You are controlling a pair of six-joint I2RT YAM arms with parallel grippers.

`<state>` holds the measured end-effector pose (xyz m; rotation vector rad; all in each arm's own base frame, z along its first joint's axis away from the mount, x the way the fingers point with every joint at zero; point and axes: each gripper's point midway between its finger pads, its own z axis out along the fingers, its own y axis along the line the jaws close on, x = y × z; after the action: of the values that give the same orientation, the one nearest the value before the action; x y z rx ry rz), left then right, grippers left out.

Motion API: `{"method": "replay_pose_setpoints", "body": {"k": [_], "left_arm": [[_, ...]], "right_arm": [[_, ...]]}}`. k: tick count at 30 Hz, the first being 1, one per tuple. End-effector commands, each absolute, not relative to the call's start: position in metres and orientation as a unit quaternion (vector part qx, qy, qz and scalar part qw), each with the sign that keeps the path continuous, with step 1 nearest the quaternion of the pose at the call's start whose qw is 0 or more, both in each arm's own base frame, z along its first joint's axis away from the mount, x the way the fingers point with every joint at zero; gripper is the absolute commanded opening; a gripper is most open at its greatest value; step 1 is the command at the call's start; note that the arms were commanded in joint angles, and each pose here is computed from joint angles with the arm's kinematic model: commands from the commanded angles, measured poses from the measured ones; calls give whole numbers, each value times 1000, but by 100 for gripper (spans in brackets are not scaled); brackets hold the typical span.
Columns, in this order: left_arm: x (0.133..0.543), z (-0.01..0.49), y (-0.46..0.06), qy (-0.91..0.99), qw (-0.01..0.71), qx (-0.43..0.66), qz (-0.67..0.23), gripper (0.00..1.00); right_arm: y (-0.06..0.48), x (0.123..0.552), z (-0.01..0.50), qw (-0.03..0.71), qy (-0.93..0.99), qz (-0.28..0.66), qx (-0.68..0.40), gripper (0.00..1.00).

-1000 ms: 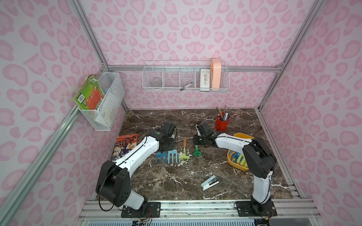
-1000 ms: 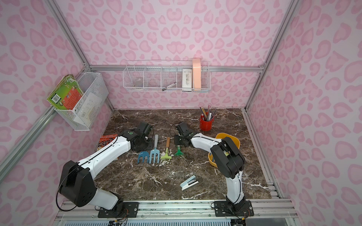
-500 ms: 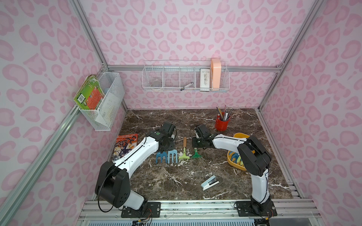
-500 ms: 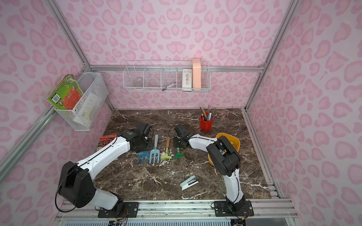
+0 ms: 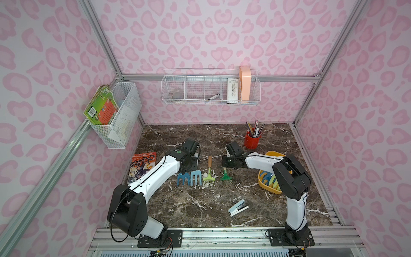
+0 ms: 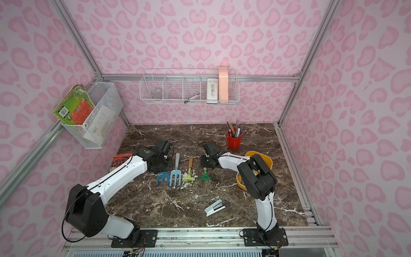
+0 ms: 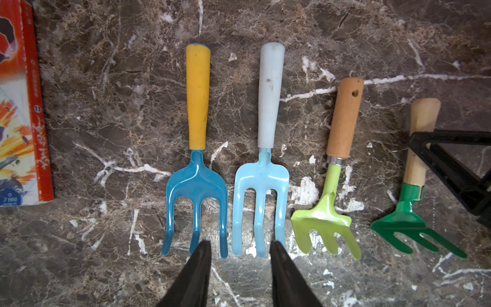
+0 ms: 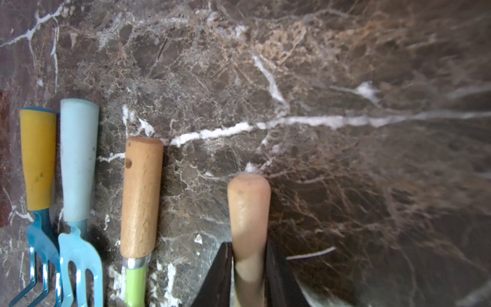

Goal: Take the hand rake out of the storage box
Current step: Place the rake at the center of the board.

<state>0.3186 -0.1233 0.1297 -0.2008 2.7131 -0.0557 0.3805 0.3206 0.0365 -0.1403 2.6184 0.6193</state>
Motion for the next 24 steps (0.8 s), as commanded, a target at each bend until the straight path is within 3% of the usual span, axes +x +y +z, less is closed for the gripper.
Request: {"method": "replay_pose_setpoints", "body": {"k": [1, 7, 14, 24], "left_arm": [[316, 131, -120, 976, 207, -71, -13, 42], [315, 131, -118, 976, 206, -70, -10, 42], [315, 137, -116, 975, 212, -69, -6, 42], [317, 141, -116, 973, 220, -67, -8, 42]], "right_arm": [[329, 385, 40, 220, 943, 245, -49, 22], [336, 385, 41, 213, 941, 259, -46, 31], [314, 390, 83, 249, 931, 266, -35, 41], [134, 364, 103, 267, 938, 206, 80, 45]]}}
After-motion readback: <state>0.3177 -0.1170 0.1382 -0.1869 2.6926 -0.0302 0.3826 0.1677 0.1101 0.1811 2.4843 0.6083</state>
